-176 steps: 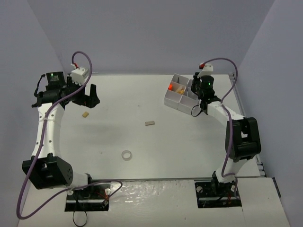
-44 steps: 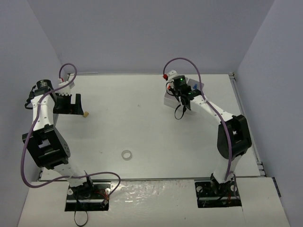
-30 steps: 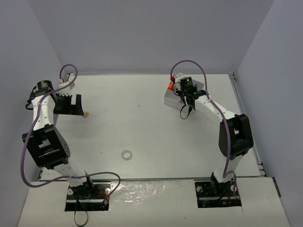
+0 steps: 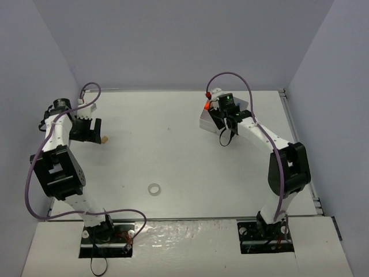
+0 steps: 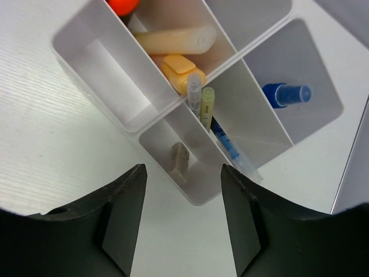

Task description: Sort the stationery into containers

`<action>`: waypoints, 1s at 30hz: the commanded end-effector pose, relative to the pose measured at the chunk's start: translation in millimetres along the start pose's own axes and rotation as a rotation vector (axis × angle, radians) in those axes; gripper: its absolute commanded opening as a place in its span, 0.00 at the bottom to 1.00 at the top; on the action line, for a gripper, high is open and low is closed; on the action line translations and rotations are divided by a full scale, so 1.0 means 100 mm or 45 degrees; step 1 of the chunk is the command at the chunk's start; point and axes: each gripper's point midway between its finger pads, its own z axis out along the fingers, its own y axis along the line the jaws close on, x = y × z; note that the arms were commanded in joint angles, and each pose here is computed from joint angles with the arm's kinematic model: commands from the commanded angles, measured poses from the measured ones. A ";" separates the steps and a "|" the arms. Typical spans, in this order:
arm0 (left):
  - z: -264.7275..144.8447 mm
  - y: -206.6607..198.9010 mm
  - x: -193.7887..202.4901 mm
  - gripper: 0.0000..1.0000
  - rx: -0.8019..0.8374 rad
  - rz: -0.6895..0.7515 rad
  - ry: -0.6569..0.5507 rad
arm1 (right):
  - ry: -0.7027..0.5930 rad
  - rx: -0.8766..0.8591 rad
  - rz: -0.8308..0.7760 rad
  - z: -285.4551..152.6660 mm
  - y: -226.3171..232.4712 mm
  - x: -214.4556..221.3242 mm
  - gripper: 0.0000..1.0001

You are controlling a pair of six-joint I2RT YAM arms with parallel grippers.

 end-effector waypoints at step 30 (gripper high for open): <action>1.10 0.25 -0.39 0.26 -0.090 0.150 0.100 | -0.296 0.004 -0.032 -0.63 0.21 -0.76 0.52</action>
